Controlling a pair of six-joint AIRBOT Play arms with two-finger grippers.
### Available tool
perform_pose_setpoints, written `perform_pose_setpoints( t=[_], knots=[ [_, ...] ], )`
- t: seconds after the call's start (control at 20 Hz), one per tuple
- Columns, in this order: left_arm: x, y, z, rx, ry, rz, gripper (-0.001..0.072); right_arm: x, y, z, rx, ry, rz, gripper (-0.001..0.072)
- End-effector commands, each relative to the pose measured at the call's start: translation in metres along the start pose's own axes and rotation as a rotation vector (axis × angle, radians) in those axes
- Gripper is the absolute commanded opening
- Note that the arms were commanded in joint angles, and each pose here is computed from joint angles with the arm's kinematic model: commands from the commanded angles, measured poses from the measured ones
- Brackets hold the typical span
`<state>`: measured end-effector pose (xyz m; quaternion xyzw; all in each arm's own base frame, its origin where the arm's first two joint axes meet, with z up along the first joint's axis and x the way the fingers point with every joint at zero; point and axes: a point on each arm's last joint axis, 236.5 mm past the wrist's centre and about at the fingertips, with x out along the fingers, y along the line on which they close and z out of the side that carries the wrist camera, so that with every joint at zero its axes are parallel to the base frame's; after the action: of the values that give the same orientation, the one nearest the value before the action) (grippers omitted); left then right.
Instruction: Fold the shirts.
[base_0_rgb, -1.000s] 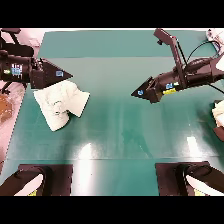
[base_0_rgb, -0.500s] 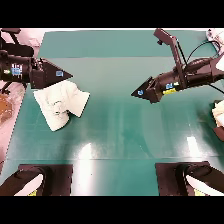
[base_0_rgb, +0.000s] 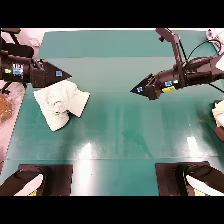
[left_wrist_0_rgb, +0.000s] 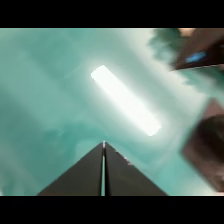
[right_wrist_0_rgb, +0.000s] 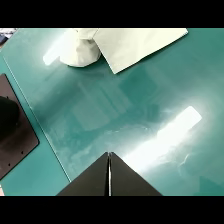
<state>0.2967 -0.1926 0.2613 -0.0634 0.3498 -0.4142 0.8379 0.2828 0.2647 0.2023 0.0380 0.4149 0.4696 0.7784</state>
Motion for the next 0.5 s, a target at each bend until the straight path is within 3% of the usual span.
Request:
perform_pose_setpoints(
  t=[0.0,0.05,0.2,0.35,0.4,0.45],
  knots=[
    [-0.015,0.09,-0.041,-0.144,0.145,0.369,0.0302,0.0,0.001,0.003,0.002,-0.012,0.003,0.0019],
    [-0.025,0.118,-0.05,-0.204,0.151,0.469,0.0507,0.0,0.001,0.004,0.001,-0.016,0.001,0.002],
    [-0.051,0.185,-0.08,-0.406,0.107,0.604,0.0538,0.0,0.0,0.005,0.001,-0.02,-0.002,0.002],
    [-0.054,0.233,-0.129,-0.673,0.09,0.588,0.0538,0.0,-0.001,0.006,0.003,-0.024,-0.005,0.0052],
    [-0.049,0.244,-0.143,-0.742,0.076,0.568,0.0538,0.0,-0.001,0.007,0.005,-0.027,-0.006,0.0286],
    [-0.042,0.253,-0.154,-0.788,0.075,0.555,0.0541,0.0,-0.002,0.006,0.014,-0.026,-0.005,0.0612]
  ],
)
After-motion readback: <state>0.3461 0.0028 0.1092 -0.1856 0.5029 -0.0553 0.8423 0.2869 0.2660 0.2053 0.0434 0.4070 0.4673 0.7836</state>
